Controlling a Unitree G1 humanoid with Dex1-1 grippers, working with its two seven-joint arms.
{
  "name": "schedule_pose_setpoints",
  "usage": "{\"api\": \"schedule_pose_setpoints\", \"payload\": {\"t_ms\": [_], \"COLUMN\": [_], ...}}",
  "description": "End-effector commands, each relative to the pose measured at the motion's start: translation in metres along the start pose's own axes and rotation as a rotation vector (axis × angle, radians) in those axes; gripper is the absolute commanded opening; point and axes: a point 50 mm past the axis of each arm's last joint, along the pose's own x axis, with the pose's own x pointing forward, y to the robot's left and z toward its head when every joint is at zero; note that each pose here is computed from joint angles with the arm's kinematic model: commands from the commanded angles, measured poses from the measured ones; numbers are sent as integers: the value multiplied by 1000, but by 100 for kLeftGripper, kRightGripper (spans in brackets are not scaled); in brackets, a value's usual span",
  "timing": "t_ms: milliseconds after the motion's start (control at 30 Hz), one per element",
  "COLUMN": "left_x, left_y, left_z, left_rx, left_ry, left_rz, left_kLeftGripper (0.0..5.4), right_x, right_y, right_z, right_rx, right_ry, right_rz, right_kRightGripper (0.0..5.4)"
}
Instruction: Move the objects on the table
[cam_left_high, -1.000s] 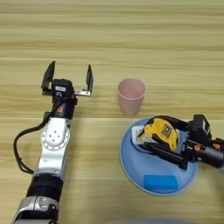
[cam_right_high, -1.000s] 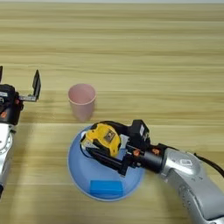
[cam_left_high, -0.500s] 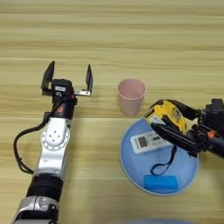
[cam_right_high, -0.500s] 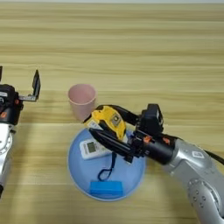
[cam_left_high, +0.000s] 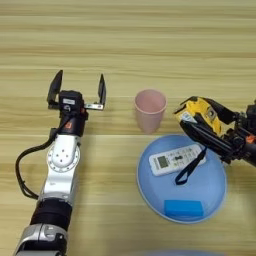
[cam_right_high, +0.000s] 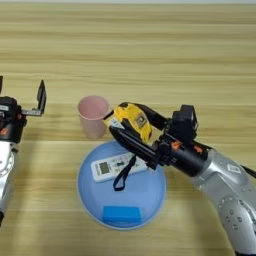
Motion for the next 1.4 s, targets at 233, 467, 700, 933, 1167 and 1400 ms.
{"api": "schedule_pose_setpoints", "payload": {"t_ms": [233, 467, 700, 933, 1167, 1400], "left_x": [3, 3, 4, 4, 4, 4], "left_y": [-2, -2, -3, -4, -5, -5], "left_z": [1, 1, 1, 1, 1, 1], "left_rx": [4, 4, 3, 1, 0, 0], "left_ry": [-17, -18, -20, -19, -18, -19], "left_rz": [-7, -6, -6, -7, -7, -6], "left_kLeftGripper": [540, 540, 540, 540, 540, 540], "right_x": [-24, -30, -40, -49, -53, -54], "right_y": [-47, -82, -104, -114, -117, -117], "right_z": [35, -9, -43, -57, -70, -78], "right_rx": [-227, -332, -408, -390, -369, -354], "right_ry": [-28, 215, 377, 449, 517, 549], "right_rz": [-258, -527, -713, -779, -798, -792], "right_kRightGripper": [415, 415, 414, 414, 414, 414]}}
